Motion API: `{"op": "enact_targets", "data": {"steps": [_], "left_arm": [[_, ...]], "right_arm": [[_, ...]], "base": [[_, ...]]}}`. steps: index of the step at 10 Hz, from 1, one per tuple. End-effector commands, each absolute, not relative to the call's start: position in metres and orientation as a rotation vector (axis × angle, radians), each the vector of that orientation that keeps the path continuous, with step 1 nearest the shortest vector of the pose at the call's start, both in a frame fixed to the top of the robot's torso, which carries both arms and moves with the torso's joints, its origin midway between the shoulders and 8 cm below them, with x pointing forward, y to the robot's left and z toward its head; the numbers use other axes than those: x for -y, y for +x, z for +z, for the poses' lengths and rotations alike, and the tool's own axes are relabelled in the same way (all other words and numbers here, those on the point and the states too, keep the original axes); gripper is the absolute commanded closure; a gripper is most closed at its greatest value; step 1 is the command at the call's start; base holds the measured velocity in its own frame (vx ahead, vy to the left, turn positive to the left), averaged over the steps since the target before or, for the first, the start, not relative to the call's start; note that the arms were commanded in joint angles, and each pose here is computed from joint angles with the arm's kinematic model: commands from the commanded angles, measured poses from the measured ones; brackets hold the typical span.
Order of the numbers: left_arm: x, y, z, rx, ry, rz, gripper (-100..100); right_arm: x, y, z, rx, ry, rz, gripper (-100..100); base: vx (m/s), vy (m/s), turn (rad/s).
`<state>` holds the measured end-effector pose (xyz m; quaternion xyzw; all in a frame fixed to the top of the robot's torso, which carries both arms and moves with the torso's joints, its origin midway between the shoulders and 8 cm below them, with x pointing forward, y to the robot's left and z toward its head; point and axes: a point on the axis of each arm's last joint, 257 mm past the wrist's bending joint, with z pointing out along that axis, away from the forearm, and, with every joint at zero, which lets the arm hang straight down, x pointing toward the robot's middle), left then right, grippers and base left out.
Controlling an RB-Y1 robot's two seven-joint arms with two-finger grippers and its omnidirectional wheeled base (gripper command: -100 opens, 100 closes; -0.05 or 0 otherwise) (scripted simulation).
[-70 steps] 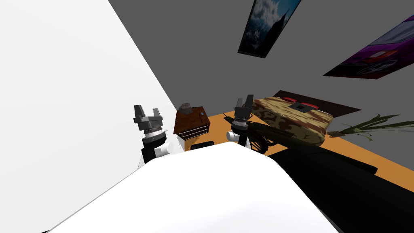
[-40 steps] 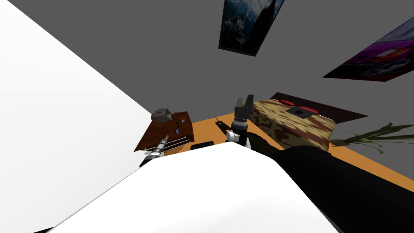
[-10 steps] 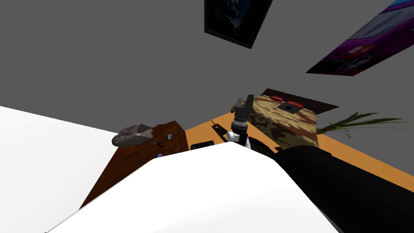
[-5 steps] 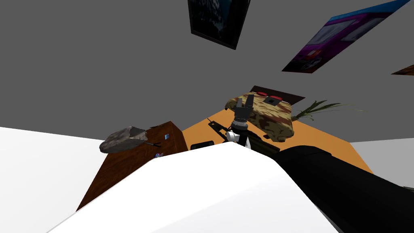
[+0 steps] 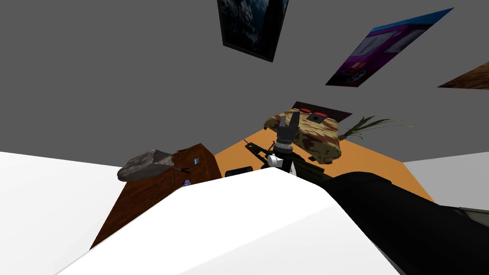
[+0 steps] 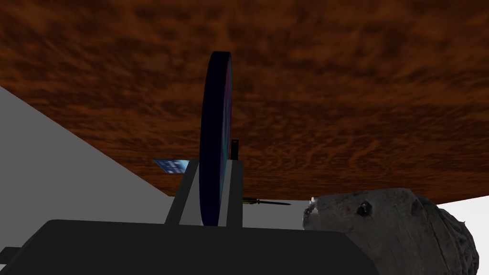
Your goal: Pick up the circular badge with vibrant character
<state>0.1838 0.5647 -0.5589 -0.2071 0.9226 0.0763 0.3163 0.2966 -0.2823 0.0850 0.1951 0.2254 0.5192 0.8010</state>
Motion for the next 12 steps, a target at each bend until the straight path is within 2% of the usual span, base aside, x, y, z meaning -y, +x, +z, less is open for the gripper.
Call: {"op": "enact_targets", "data": {"steps": [1, 2, 3, 4, 12], "left_arm": [[-0.565, 0.184, -0.559, -2.429, -0.545, 0.201, 100], [-0.565, 0.184, -0.559, -2.430, -0.545, 0.202, 100], [-0.565, 0.184, -0.559, -2.430, -0.544, 0.201, 0], [-0.560, 0.180, -0.556, -2.437, -0.499, 0.185, 100], [-0.531, 0.149, -0.542, -2.472, -0.257, 0.100, 100]], "right_arm": [[0.282, 0.297, 0.085, -0.483, 0.418, 1.113, 0], [0.282, 0.297, 0.085, -0.483, 0.418, 1.113, 0], [0.282, 0.297, 0.085, -0.483, 0.418, 1.113, 0], [0.282, 0.297, 0.085, -0.483, 0.418, 1.113, 0], [0.282, 0.297, 0.085, -0.484, 0.418, 1.113, 0]], "base": [[0.000, 0.000, 0.000], [0.000, 0.000, 0.000], [0.000, 0.000, 0.000], [0.104, 0.026, 0.296], [0.166, -0.018, 0.264]]}}
